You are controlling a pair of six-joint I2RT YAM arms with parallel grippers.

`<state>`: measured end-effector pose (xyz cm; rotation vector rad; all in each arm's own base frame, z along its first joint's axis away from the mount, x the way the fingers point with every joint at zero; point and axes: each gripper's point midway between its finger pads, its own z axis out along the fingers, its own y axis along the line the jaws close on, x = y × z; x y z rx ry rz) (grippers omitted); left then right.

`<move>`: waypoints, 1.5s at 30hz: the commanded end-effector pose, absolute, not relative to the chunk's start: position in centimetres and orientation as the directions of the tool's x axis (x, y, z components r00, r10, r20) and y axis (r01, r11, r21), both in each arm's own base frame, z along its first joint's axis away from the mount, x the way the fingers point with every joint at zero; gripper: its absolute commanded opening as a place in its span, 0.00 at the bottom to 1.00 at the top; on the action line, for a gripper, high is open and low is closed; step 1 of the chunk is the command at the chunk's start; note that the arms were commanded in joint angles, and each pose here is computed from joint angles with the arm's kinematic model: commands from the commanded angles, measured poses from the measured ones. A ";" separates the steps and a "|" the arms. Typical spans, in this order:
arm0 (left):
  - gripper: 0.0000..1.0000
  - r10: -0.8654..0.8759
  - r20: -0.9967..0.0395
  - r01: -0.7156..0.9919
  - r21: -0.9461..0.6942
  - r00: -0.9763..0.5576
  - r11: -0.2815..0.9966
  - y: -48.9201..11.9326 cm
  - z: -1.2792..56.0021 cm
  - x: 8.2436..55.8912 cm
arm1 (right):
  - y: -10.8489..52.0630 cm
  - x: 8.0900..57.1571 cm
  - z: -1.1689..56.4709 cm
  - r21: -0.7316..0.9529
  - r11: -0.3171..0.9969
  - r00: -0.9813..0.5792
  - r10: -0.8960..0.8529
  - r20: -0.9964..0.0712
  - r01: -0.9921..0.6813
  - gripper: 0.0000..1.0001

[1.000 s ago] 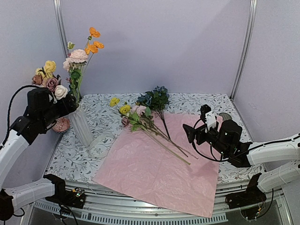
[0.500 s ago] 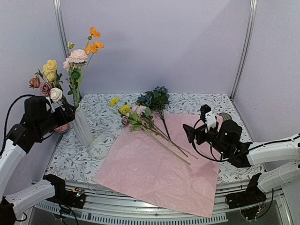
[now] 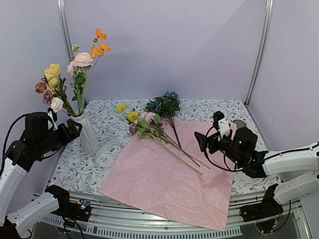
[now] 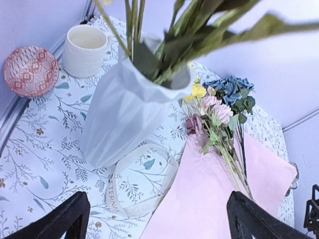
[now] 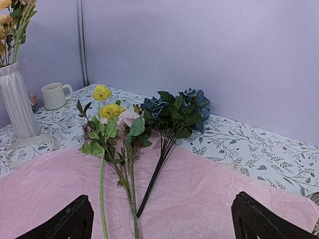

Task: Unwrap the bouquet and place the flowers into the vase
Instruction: Pick up the fake flower from the flattened wrapping paper.

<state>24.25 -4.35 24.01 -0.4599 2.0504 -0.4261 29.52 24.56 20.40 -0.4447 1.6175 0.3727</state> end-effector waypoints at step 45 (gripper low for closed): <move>0.98 -0.627 -0.520 0.014 -0.776 -0.580 0.630 -9.8 18.2 21.7 | 27.7 31.1 19.2 0.102 0.849 -0.248 -0.036 -0.968 -0.519 0.99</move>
